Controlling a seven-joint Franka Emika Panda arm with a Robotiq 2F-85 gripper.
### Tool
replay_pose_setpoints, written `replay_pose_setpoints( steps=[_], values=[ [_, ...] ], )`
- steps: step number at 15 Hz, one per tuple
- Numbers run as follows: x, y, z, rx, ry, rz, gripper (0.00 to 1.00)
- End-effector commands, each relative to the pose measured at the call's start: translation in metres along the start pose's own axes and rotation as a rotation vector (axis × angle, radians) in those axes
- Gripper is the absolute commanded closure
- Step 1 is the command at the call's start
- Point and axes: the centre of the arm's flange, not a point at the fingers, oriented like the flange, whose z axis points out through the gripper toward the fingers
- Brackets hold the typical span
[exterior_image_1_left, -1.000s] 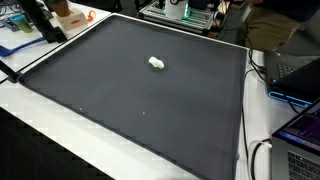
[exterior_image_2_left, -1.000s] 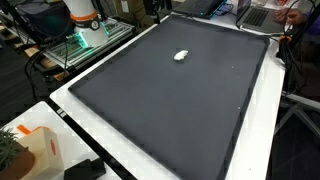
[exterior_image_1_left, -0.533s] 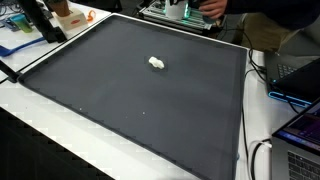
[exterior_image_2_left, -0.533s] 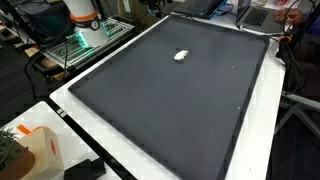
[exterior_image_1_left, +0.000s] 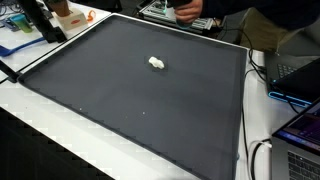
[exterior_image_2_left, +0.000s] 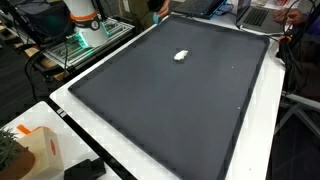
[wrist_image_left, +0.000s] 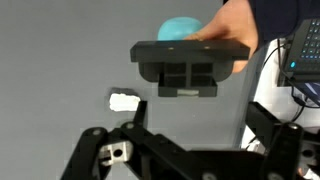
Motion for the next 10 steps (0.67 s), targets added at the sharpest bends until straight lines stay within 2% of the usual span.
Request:
replay_pose_setpoints(
  steps=[1,10],
  values=[
    [-0.0133,-0.0077,-0.0083,0.032,0.000,0.027,0.00],
    [-0.0155,-0.0097,-0.0130,0.042,0.005,0.023,0.00]
  ],
)
